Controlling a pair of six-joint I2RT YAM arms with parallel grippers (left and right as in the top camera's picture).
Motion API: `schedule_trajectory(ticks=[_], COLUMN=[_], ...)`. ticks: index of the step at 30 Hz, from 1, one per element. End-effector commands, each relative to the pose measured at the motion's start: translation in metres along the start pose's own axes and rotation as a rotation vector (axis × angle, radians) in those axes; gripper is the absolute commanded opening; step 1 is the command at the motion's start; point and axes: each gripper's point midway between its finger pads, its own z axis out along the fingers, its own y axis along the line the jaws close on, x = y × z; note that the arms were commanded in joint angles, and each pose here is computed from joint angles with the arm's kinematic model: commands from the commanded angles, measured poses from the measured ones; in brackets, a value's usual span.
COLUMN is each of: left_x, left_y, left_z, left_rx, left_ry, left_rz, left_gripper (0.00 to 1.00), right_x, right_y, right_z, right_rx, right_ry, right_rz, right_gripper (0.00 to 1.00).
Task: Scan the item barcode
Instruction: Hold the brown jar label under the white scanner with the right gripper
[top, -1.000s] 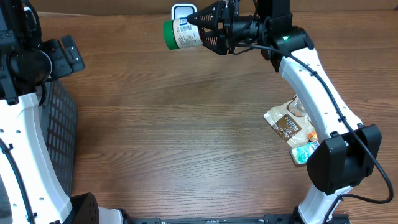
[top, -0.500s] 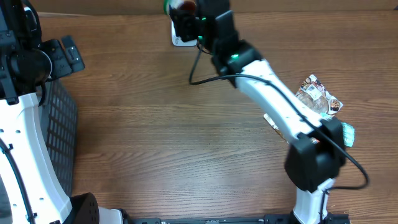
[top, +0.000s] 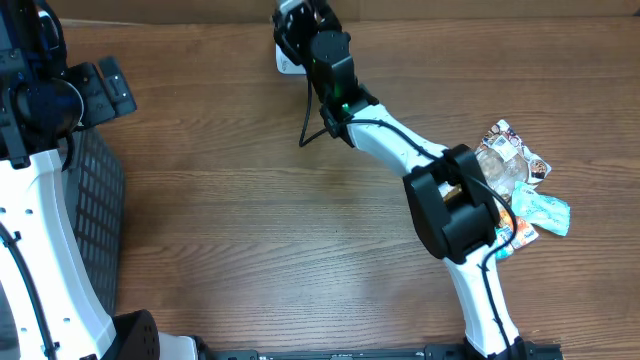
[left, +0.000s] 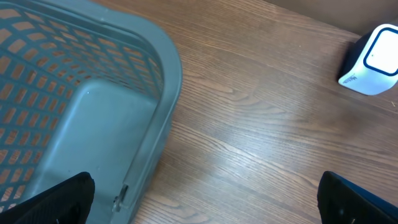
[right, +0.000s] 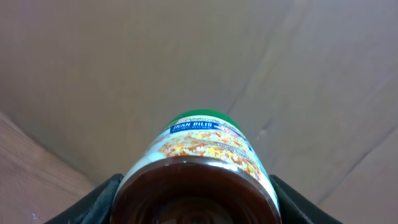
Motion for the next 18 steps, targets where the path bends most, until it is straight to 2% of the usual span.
schedule_trajectory(ticks=[1,10,18], left_x=[-0.001,-0.001,-0.001], left_y=[0.002,0.002,0.002], left_z=[0.0,0.0,0.0], left_rx=[-0.009,-0.009,-0.009], left_ry=[-0.004,-0.004,-0.004], left_rz=[0.018,0.018,0.018], left_gripper=[0.99,1.0,1.0], right_x=[0.005,0.055,0.046], right_y=[-0.003,0.007,0.003], right_z=[0.007,0.017,0.016], right_rx=[0.007,0.013,0.028], right_ry=[-0.038,-0.071,-0.117], right_rz=[-0.095,-0.546,-0.555], right_gripper=[0.53,0.54,0.54])
